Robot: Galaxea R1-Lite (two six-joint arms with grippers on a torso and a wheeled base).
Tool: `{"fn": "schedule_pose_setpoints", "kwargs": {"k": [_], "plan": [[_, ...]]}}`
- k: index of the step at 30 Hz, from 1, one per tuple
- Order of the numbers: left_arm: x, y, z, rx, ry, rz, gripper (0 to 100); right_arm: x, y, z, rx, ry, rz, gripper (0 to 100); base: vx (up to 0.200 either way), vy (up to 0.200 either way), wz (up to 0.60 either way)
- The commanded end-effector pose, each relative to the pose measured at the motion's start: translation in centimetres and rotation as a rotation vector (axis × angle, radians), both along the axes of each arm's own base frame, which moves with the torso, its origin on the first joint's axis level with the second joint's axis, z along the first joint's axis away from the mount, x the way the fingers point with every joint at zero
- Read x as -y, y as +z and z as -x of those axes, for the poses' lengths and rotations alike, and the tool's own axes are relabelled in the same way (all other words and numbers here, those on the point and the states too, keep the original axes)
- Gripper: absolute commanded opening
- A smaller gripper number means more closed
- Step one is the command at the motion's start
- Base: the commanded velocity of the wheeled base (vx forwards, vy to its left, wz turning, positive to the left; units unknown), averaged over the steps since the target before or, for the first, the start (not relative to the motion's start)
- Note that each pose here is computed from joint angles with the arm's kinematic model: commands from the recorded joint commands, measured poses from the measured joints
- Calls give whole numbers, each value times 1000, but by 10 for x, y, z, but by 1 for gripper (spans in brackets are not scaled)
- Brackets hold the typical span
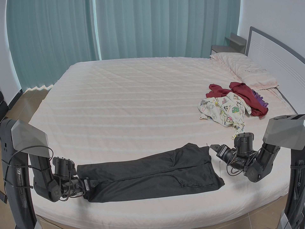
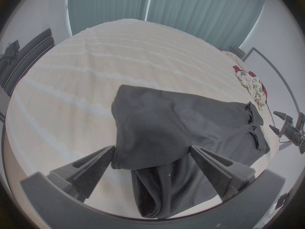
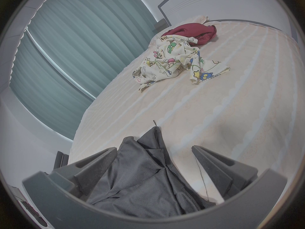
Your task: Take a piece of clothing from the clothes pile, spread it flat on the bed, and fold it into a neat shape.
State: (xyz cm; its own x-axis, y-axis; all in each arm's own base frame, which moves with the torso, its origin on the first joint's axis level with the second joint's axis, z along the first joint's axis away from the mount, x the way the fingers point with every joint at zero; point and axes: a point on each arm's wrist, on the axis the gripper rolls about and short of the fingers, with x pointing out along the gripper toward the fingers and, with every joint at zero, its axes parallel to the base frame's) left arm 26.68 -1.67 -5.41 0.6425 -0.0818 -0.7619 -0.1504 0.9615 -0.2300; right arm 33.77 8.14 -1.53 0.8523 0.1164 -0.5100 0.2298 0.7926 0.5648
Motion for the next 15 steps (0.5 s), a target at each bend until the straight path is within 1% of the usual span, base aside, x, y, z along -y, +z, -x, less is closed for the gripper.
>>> {"fn": "schedule_pose_setpoints", "kwargs": {"k": [1,6,7,13,15], "plan": [[5,-9,0,-27,-17,-3,100,0,-1,1,-1,1,0,100,0,0,0],[6,-10,-1,-24,-21,-5,100,-1,-2,1,10,3,-2,100,0,0,0],[6,-9,-1,-22,-21,-3,0,-1,-2,1,8,2,-3,100,0,0,0],[5,-9,-1,-19,-12,-6,0,0,-4,3,-1,3,1,100,0,0,0],[4,-8,0,-19,1,-20,0,0,-4,3,-1,2,0,100,0,0,0]]}}
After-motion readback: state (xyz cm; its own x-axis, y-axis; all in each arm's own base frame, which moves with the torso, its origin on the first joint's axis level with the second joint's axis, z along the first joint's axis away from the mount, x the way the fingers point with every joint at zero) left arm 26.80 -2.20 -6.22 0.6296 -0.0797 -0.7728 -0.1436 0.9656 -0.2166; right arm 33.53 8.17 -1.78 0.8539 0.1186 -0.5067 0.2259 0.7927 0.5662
